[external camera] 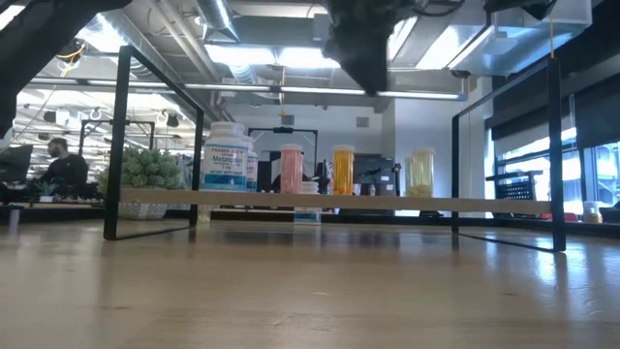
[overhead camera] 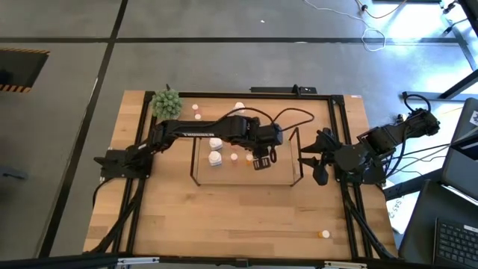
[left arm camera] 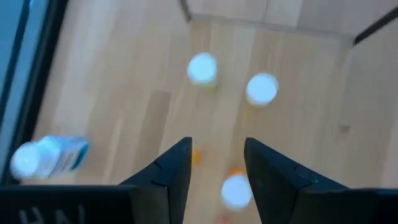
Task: Pick and place medicine bottles onto shelf by color
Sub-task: Put the pink pill bottle on the shelf aligned with the other pink pill bottles
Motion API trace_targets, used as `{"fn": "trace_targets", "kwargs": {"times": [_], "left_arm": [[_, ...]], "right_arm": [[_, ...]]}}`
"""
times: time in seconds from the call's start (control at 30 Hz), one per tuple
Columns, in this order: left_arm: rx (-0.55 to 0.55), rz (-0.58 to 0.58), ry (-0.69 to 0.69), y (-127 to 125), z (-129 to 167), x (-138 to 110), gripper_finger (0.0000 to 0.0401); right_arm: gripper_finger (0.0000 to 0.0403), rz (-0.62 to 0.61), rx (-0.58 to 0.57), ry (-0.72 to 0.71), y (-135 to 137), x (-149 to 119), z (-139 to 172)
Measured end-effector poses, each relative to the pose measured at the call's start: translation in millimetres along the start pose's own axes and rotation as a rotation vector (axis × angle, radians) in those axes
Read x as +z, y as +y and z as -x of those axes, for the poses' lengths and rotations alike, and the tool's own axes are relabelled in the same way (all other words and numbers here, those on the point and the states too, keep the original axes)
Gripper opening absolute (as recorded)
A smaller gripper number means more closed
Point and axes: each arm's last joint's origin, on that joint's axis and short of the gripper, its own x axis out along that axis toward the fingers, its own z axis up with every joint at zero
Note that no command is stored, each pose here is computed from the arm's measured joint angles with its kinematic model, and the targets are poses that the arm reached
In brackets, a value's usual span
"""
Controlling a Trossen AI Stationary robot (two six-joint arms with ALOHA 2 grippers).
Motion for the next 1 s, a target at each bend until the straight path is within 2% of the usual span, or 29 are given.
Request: {"fn": "trace_targets", "kwargs": {"times": [0.23,0.57,1.0], "left_arm": [[0.074,0.013,-0.018,3,28,-3,0.0141],[0.109,0.060,0.057,7,65,-19,0.0141],[0.200,0.160,0.062,30,122,-37,0.0141]], "right_arm": [[0.0173,0.000,0.000,0.000,0,0,0],[0.0173,-0.001,0.001,-0.002,0,0,0],[0.0173,-0.001,0.000,-0.001,0,0,0]]}}
